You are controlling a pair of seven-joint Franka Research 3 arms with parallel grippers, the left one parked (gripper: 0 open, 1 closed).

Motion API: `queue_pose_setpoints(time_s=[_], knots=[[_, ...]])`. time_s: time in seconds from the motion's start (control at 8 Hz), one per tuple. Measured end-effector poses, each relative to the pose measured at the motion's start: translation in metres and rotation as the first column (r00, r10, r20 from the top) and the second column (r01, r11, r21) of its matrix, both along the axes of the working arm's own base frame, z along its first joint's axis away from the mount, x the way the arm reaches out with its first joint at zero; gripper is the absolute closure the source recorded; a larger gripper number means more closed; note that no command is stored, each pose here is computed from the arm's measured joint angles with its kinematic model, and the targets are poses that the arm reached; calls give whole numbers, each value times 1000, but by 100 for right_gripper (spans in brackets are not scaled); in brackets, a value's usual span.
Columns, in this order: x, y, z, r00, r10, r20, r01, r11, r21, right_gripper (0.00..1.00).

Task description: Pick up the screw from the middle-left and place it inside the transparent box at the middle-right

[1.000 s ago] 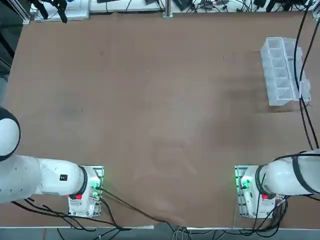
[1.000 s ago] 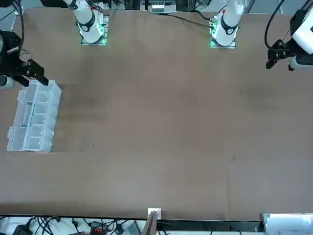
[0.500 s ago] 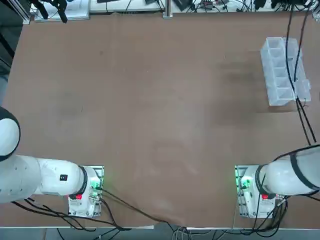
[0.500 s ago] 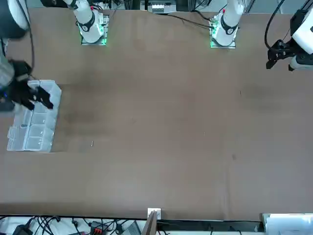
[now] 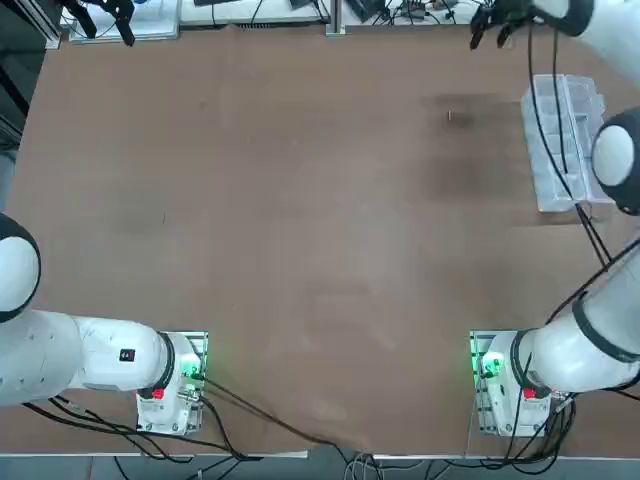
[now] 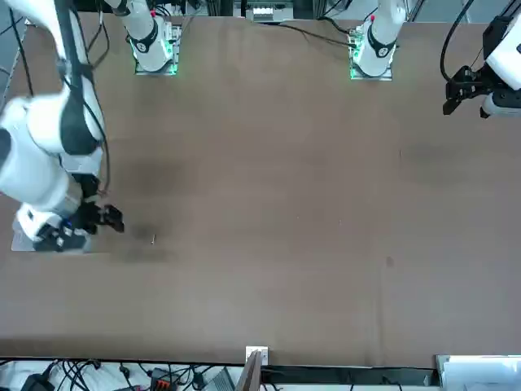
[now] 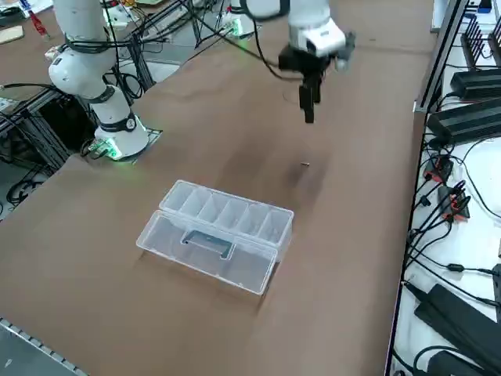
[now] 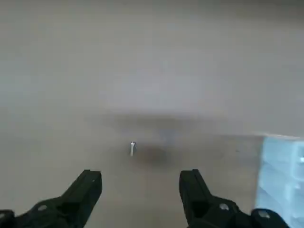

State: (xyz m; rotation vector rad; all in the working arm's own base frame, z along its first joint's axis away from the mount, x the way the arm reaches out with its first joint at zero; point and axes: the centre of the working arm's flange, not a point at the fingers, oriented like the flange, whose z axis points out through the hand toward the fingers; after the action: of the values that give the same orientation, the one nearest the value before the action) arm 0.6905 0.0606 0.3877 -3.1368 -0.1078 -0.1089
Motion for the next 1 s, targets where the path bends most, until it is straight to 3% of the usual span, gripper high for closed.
queue_pose_setpoints(time_s=[0.25, 0.5, 1.0], knots=[[10, 4, -70, 1000, 3, -26, -4, 1000, -7, 0], [13, 7, -121, 1000, -4, -1, 4, 1000, -5, 0], [3, 37, -156, 998, -54, -33, 54, 999, -1, 3]])
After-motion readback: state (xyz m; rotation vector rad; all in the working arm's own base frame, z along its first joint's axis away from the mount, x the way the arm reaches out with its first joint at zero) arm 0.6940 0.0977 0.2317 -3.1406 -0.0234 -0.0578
